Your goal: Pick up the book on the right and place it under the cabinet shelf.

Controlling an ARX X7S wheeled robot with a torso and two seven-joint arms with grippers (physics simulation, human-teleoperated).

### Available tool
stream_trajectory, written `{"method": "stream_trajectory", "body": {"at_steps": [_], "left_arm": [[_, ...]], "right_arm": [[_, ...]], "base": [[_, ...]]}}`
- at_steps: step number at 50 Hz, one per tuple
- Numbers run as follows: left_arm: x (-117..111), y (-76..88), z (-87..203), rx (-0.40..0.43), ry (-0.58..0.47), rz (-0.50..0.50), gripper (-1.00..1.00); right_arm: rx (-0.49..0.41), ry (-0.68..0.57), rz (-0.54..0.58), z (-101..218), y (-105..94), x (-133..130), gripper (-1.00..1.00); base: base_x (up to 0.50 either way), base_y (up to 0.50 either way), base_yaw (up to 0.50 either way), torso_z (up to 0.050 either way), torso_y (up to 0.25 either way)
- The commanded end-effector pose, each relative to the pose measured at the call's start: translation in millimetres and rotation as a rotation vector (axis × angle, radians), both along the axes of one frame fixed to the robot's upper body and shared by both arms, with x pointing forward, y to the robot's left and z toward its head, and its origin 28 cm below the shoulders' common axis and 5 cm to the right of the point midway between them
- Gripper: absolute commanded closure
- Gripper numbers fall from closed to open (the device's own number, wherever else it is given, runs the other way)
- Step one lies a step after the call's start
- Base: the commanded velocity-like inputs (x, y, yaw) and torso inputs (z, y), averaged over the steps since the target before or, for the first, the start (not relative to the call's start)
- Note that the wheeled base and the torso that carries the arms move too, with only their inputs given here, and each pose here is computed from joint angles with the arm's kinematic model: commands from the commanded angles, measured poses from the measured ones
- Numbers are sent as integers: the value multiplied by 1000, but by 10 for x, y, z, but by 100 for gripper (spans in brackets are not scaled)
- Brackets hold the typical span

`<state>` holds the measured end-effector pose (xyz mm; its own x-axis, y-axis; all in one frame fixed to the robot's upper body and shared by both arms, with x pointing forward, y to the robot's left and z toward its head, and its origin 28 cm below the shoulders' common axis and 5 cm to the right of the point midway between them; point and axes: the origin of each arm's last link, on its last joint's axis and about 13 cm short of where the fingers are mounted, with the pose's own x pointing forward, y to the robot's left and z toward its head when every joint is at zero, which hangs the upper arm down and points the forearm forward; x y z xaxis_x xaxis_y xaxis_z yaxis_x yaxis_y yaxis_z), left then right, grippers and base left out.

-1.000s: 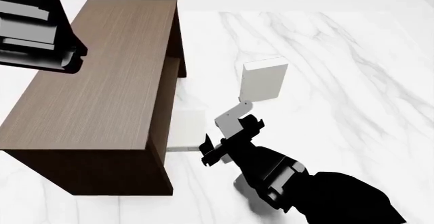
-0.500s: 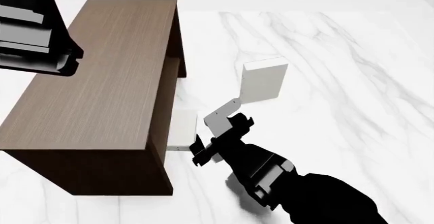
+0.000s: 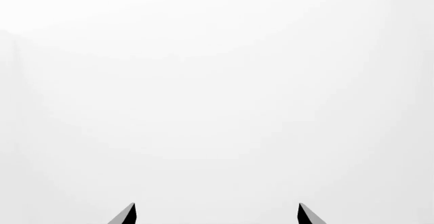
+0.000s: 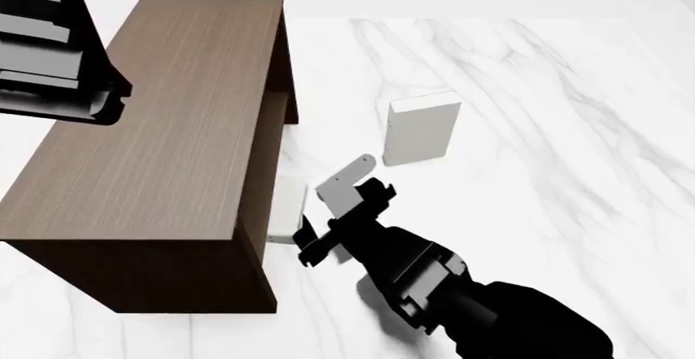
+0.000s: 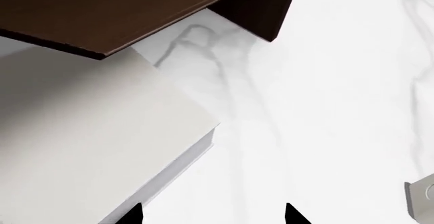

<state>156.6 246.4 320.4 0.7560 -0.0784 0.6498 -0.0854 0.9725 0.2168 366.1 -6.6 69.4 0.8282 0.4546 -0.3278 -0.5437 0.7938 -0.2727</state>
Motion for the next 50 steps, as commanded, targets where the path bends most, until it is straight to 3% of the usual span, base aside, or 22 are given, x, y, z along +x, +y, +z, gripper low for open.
{"method": "stream_trajectory", "body": {"at_steps": [1, 31, 50], "left_arm": [[-2, 8, 4, 2, 0, 4, -100], [-68, 45, 14, -2, -11, 12, -100], [-37, 84, -27, -6, -3, 26, -100]], "right_arm": [[10, -11, 55, 69, 89, -3, -100], [-69, 49, 25, 82, 78, -17, -100], [-5, 100, 156, 143, 147, -25, -100]], "base": [[0, 0, 0, 0, 0], [0, 0, 0, 0, 0], [0, 0, 0, 0, 0]]}}
